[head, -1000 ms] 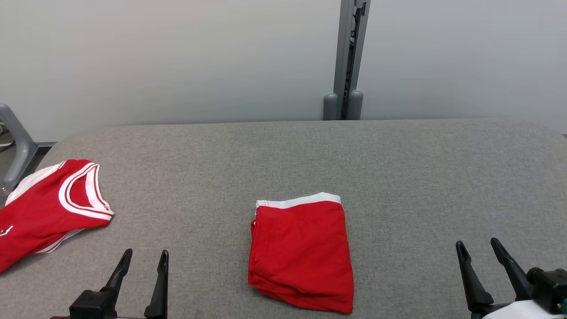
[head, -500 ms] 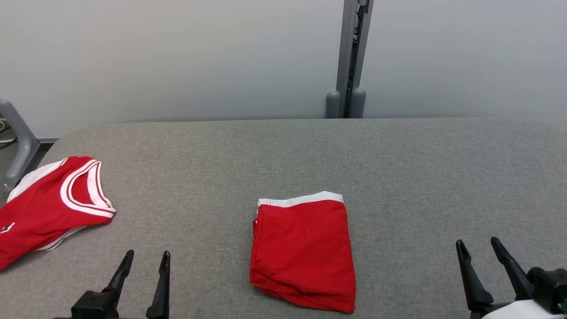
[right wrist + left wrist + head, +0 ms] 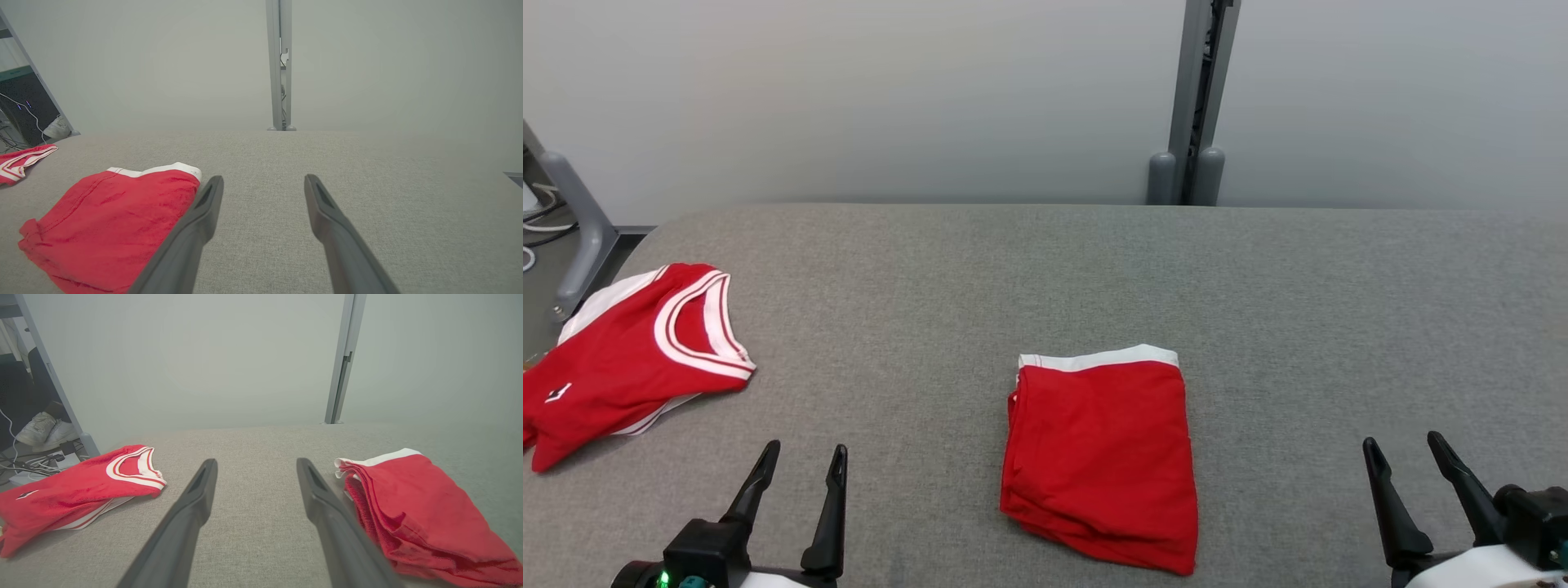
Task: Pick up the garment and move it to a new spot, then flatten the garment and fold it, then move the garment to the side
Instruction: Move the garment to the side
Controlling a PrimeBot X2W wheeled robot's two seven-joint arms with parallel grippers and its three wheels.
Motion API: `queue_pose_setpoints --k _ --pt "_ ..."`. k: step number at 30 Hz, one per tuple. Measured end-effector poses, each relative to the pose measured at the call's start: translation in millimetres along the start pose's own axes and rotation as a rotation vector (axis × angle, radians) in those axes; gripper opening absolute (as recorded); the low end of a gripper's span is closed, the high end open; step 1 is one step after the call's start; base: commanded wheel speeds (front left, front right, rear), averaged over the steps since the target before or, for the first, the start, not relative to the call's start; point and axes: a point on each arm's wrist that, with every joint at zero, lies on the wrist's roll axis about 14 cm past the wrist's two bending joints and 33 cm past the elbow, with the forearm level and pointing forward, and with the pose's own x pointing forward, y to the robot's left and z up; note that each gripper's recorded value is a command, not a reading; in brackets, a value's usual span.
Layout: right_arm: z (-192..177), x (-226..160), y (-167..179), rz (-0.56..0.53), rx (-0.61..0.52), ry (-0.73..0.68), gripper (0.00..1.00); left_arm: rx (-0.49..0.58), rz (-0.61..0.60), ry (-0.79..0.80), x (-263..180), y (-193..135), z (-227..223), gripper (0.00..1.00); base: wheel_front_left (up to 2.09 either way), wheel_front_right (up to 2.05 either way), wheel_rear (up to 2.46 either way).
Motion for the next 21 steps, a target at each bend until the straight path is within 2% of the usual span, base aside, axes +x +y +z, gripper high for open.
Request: queue_pose_setpoints --k 7,12,21 --pt "-23 28 39 0.134 -0.005 0.090 1.00 -0.006 0.032 -0.026 11 8 5 1.00 0.00 0.00 0.00" --pt "-56 45 76 0.252 0.010 0.200 1.00 -0.016 0.053 -0.025 18 13 1 1.00 0.00 0.00 0.00" --pt "-117 48 105 0.346 0.030 0.415 1.00 -0.026 0.083 0.017 23 20 -17 1.00 0.00 0.00 0.00"
